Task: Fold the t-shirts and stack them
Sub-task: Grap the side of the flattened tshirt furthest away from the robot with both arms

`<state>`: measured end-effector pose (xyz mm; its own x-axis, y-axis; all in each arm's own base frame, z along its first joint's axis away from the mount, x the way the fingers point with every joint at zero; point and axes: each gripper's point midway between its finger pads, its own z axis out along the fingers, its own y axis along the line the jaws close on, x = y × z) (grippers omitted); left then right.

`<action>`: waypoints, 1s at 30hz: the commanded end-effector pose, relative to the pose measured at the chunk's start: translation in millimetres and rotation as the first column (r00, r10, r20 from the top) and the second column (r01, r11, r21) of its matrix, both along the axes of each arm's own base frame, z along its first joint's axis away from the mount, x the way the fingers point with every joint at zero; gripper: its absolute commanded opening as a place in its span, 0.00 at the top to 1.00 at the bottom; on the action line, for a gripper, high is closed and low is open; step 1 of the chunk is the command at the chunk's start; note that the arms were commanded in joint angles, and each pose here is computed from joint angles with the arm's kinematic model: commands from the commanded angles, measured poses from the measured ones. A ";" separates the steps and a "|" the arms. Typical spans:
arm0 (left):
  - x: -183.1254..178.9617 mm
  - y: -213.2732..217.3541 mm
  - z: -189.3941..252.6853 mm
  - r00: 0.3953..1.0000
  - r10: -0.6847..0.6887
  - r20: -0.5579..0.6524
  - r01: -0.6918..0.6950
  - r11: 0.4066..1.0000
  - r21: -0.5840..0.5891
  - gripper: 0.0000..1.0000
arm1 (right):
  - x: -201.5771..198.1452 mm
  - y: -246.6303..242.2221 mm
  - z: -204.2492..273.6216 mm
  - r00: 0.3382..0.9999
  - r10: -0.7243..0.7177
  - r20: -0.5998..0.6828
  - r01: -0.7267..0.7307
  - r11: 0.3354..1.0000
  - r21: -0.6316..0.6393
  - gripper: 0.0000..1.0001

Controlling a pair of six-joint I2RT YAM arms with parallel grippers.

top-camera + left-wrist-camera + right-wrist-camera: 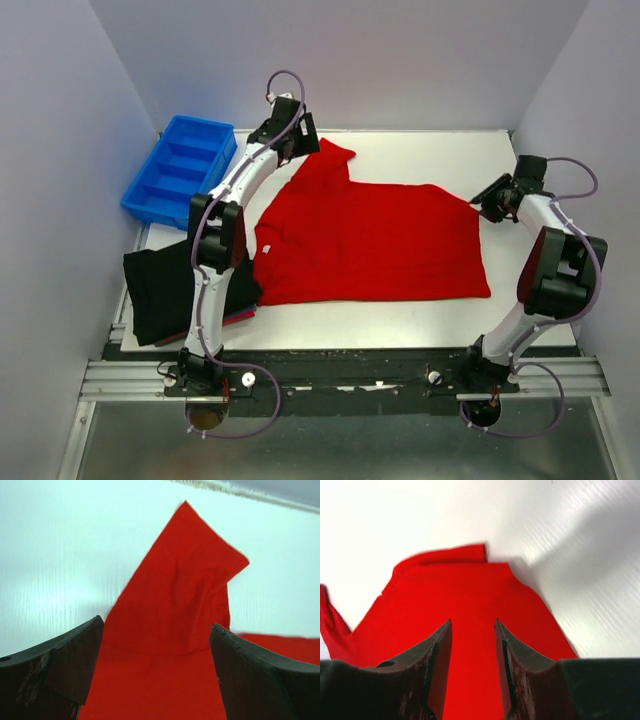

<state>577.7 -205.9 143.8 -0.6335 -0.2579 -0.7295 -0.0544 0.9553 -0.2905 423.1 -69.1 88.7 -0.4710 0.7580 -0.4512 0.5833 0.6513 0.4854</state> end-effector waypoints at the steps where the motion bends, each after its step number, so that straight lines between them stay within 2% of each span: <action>1: 19.4 -0.6 -6.3 1.000 0.005 -0.025 -0.007 0.998 -0.063 0.02 | 14.9 -5.2 -13.5 0.995 -0.030 -0.096 0.028 0.999 -0.024 0.51; 8: 36.0 9.6 -45.0 0.994 0.019 -0.108 -0.039 0.983 -0.180 0.05 | 35.3 -1.1 -37.4 0.978 -0.009 -0.206 -0.001 0.999 -0.050 0.50; 17: 46.2 12.9 -69.3 0.990 0.011 -0.141 -0.047 0.965 -0.256 0.07 | 49.9 10.4 -50.4 0.969 0.033 -0.247 -0.050 0.997 -0.062 0.50; 25: 49.6 14.5 -61.4 0.994 0.003 -0.112 -0.034 0.959 -0.280 0.09 | 58.4 4.0 -48.9 0.970 0.025 -0.241 -0.053 0.992 -0.113 0.60; 30: 52.4 15.4 -64.6 0.994 0.008 -0.111 -0.039 0.959 -0.280 0.09 | 59.2 -6.0 -46.5 0.967 -0.011 -0.254 -0.033 0.985 -0.168 0.51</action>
<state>622.8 -187.4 63.3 -0.7142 -0.4456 -0.5398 -0.1478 0.8498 -0.5060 482.4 -62.2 45.4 -0.5912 0.6993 -0.4018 0.6438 0.7093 0.2872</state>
